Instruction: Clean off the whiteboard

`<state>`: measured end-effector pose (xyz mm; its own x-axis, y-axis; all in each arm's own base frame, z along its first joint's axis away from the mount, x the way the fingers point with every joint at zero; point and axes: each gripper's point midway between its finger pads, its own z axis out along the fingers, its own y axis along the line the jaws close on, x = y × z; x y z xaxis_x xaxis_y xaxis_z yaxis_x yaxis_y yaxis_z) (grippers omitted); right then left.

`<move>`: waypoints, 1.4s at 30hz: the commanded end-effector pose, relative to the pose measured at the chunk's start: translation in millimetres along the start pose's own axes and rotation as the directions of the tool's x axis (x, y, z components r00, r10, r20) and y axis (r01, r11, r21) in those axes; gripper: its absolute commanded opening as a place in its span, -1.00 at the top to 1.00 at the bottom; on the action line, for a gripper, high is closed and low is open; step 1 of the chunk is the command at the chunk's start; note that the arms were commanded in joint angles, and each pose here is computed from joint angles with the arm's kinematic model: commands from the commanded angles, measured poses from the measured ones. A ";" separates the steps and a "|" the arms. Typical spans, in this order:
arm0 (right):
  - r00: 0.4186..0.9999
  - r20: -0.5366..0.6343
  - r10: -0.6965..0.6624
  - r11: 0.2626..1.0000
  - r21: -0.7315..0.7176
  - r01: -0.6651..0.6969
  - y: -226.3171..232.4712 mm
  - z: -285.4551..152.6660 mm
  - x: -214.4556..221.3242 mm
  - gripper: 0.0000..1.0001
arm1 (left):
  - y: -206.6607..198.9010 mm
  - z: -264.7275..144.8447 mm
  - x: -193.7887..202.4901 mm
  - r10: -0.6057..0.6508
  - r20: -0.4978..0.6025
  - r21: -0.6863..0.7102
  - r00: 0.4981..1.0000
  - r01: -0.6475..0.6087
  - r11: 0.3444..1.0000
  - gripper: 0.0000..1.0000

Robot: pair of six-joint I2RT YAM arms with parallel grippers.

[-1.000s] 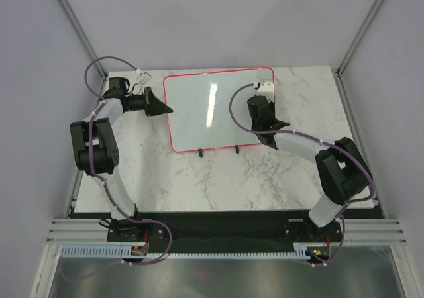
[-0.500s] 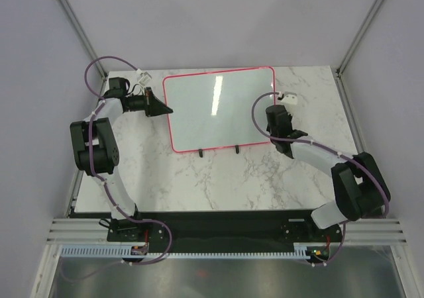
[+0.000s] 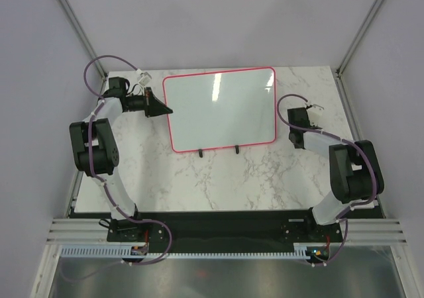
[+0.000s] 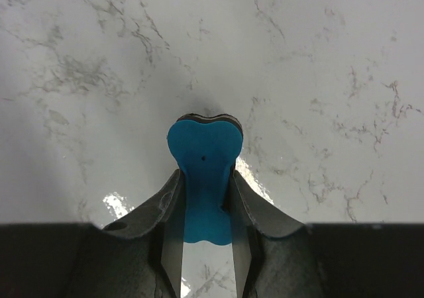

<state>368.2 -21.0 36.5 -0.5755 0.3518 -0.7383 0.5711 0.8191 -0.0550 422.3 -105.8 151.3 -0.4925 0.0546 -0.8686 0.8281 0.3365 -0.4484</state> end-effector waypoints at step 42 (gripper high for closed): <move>1.000 -0.015 -0.023 0.987 -0.159 0.020 29.3 -7.4 -31.6 -0.21 | 45.3 -20.0 -14.9 0.364 -0.122 -0.162 0.923 -0.381 0.910 0.30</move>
<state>390.0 -2.0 36.6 -0.6663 0.3355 -0.6659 0.4514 0.8923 -0.0021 430.3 -89.4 139.8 -0.4078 0.1503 -0.9006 0.8586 0.3986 -0.3223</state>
